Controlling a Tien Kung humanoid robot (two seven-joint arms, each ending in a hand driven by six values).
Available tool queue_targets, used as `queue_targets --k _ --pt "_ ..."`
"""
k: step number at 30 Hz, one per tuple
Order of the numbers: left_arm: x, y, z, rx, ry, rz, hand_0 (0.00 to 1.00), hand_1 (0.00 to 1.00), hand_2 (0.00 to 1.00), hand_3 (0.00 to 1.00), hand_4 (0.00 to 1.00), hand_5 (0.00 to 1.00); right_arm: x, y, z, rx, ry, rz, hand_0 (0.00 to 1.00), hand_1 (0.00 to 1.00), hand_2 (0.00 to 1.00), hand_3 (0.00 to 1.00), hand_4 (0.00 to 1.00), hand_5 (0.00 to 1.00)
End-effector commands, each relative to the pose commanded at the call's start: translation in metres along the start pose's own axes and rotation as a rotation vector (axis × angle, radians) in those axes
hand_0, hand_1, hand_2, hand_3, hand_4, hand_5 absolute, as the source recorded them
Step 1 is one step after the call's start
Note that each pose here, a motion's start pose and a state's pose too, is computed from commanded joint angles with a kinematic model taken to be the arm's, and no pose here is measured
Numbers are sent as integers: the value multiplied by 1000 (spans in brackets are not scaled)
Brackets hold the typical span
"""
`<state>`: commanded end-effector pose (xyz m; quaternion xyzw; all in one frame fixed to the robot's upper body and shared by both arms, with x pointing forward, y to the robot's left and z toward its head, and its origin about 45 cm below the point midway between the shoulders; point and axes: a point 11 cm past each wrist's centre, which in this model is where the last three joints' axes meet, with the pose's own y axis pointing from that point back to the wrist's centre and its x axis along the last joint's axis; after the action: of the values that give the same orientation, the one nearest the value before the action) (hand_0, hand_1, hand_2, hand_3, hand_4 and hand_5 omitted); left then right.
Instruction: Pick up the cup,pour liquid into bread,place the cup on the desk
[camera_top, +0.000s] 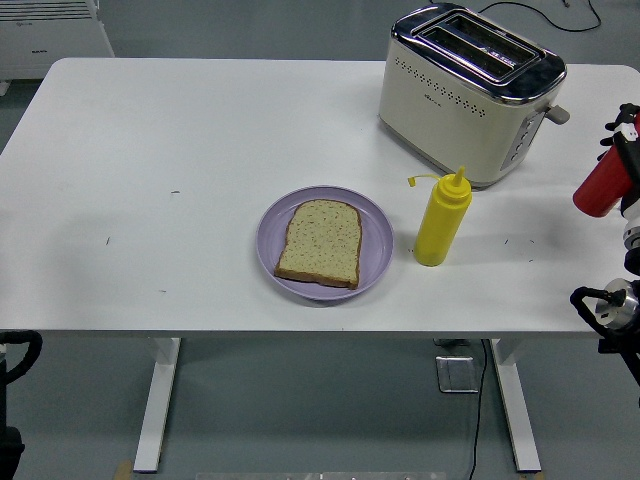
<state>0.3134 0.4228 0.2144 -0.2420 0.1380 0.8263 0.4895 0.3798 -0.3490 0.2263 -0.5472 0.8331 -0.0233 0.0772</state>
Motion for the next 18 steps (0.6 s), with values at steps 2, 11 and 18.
queue_targets --k 2,11,18 --pt "0 0 -1 2 -1 0 779 800 813 726 632 998 -1 4 7 -2 12 -5 179 252 331 387 266 154" --pt "0 1 -1 4 -3 -1 778 799 812 726 632 998 -10 14 22 37 35 -35 192 256 332 389 272 160" --pt "1 0 0 1 -2 1 778 799 812 726 634 998 -23 24 37 29 46 -69 207 265 340 392 281 173"
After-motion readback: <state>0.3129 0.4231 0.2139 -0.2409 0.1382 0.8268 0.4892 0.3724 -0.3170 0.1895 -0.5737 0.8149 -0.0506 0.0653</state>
